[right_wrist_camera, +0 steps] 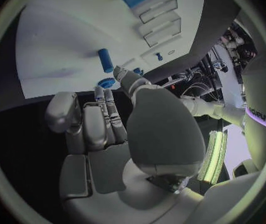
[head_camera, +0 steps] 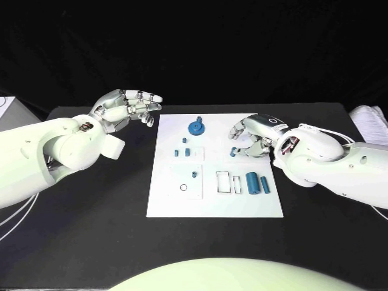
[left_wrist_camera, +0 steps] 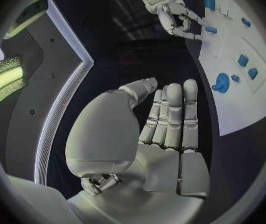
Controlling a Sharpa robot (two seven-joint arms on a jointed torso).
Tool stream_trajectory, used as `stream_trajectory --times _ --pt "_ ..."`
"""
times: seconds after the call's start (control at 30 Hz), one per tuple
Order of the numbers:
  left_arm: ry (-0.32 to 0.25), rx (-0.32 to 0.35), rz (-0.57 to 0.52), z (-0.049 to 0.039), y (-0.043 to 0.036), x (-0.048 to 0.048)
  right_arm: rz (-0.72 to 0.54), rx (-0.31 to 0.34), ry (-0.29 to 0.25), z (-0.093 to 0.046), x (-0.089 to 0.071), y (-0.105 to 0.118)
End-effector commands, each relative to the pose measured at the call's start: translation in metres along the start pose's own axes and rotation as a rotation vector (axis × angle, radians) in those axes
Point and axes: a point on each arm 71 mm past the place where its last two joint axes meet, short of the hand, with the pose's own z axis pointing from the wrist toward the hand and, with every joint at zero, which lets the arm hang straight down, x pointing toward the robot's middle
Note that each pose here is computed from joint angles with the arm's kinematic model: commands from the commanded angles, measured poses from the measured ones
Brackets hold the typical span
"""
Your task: Assemble the parts on the task board
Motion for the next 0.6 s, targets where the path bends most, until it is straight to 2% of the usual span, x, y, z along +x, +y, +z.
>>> stream_trajectory --times 0.03,0.33,0.6 --pt "0.019 0.006 -0.004 0.0001 -0.0006 0.0018 -0.055 -0.001 0.089 0.0007 0.0075 -0.0008" --pt "0.018 0.005 -0.004 -0.0002 -0.0004 0.0013 -0.073 0.007 0.136 0.0020 0.0132 -0.0004" --pt "0.018 0.004 -0.004 -0.0003 -0.0003 0.0011 -0.078 0.014 0.124 0.0042 0.0135 0.0000"
